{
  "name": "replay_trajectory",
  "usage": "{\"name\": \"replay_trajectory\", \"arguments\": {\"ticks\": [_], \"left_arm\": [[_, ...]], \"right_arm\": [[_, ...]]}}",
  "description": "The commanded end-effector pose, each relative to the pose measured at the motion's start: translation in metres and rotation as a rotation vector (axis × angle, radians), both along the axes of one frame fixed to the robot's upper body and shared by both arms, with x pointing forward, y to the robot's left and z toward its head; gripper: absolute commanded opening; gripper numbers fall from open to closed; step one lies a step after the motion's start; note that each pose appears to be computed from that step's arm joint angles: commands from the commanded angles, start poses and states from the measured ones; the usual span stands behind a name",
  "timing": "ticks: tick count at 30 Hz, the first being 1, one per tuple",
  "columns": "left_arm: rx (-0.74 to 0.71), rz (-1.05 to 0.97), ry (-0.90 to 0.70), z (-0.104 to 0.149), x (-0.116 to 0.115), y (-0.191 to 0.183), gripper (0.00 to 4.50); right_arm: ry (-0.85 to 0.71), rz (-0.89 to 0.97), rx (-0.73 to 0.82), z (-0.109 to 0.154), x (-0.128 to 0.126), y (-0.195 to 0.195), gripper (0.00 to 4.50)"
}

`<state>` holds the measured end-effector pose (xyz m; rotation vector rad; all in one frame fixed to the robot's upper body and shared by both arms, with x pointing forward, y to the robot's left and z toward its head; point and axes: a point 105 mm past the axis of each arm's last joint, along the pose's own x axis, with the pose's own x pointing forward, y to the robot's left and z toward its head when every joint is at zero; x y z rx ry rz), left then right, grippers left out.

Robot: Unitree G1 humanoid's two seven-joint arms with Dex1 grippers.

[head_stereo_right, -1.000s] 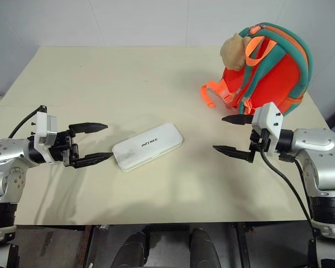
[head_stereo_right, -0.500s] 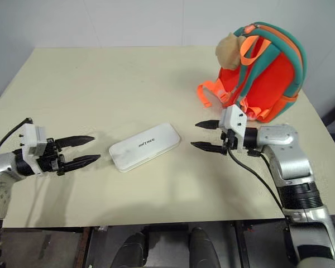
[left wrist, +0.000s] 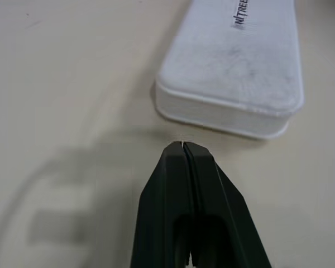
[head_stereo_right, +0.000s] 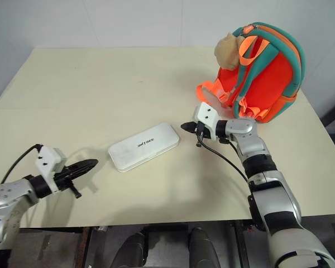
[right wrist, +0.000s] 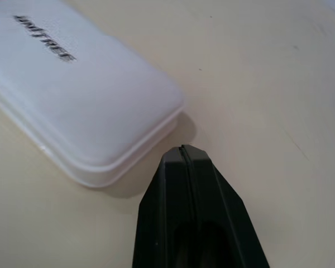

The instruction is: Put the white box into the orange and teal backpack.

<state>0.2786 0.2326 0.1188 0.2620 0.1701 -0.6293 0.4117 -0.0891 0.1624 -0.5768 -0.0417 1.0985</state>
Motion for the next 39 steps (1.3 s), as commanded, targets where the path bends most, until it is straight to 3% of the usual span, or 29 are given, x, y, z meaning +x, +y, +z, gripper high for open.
{"name": "replay_trajectory", "arguments": {"ticks": [1,8,19,32,39], "left_arm": [[0.014,-0.004,-0.048,0.01,0.005,-0.011,0.03],[-0.007,-0.042,-0.042,0.01,0.008,-0.022,0.03],[-0.007,-0.151,-0.013,0.006,0.017,-0.04,0.03],[-0.024,-0.403,0.04,-0.002,0.02,-0.086,0.03],[-0.007,-0.432,0.061,-0.005,0.02,-0.088,0.03]], "right_arm": [[-0.028,0.004,0.0,0.002,0.004,0.006,0.0],[0.023,0.059,-0.011,-0.017,-0.005,0.014,0.0],[0.05,0.119,0.022,-0.019,-0.03,0.006,0.0],[0.228,0.112,-0.03,-0.038,-0.108,-0.029,0.0],[0.272,0.059,-0.041,-0.043,-0.127,-0.036,0.0]]}}
